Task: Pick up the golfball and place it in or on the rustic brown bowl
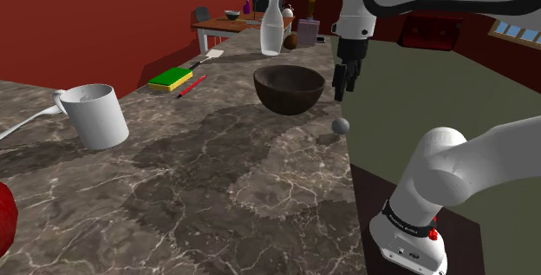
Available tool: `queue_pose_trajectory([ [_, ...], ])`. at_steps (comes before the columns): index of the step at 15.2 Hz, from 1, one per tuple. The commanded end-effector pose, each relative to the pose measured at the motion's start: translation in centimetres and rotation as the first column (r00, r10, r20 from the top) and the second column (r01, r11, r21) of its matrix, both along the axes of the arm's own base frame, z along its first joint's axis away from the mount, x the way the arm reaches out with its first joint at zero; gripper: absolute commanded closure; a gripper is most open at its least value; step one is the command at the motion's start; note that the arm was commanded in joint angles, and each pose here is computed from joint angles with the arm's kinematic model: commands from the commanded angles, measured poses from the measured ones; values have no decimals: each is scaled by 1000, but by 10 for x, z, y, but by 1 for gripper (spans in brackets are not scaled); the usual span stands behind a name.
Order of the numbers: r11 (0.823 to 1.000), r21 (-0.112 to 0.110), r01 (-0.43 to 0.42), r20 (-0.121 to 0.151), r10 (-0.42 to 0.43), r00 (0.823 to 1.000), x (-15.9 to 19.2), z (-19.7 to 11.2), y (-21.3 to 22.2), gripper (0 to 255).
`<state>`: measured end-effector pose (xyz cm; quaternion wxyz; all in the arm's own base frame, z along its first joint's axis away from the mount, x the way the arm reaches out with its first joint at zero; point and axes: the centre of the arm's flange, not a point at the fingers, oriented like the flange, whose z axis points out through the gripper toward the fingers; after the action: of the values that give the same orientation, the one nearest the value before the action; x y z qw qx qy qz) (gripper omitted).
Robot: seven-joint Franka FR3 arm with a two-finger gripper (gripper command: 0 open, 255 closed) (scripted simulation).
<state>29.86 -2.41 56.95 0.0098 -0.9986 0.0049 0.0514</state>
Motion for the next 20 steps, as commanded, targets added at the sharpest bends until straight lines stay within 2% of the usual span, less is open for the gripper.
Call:
queue_pose_trajectory([
  [1,1000,0,0,0,0,1000,0,0,0,0],
  [14,999,5,-53,-21,53,998,-53,32,159,0],
  [20,999,5,-54,-22,54,998,-58,6,164,0],
])
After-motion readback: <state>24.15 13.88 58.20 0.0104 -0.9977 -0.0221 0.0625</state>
